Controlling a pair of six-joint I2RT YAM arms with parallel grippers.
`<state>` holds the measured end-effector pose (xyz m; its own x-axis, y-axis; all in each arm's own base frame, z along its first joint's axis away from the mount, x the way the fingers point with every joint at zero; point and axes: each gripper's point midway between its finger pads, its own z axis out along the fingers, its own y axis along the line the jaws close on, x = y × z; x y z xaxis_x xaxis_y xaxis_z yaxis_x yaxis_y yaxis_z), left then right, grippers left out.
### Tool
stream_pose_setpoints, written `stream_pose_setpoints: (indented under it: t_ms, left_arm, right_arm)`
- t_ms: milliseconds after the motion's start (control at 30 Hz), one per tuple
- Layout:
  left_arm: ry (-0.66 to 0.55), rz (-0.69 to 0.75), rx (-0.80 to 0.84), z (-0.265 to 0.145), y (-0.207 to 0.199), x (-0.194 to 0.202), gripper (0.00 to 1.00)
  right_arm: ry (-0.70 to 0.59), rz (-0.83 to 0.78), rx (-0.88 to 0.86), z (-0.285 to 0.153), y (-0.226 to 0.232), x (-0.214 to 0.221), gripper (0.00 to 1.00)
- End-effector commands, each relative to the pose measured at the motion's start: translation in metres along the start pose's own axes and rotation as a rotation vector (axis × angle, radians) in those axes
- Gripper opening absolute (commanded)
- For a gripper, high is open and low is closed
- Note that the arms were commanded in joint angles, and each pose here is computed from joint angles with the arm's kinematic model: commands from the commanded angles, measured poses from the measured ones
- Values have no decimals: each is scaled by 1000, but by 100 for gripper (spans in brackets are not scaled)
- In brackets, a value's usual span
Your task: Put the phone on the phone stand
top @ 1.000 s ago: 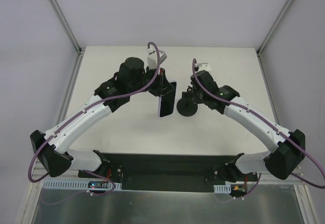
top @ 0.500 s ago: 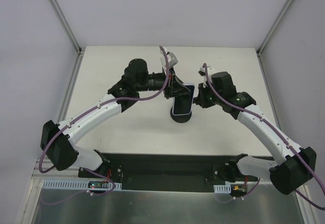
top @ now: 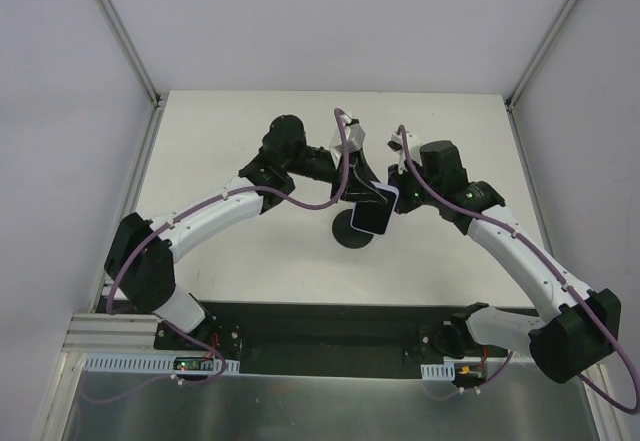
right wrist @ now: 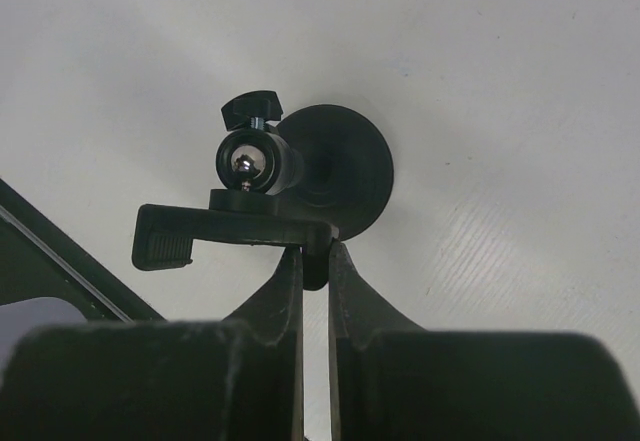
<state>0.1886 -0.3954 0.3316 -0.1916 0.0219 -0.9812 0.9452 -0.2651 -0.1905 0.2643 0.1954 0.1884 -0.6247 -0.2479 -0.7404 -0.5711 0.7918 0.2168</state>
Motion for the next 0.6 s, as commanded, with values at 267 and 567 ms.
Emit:
stream_pose_setpoints:
  t_ms: [267,567]
  left_arm:
    - [-74,164,227,17,-2,-17,0]
    - [-60,132,188,16,25,7,0]
  right_arm:
    - [3,74,-184,10,27,-6,1]
    - [-1,85,-200,9,30,-8,1]
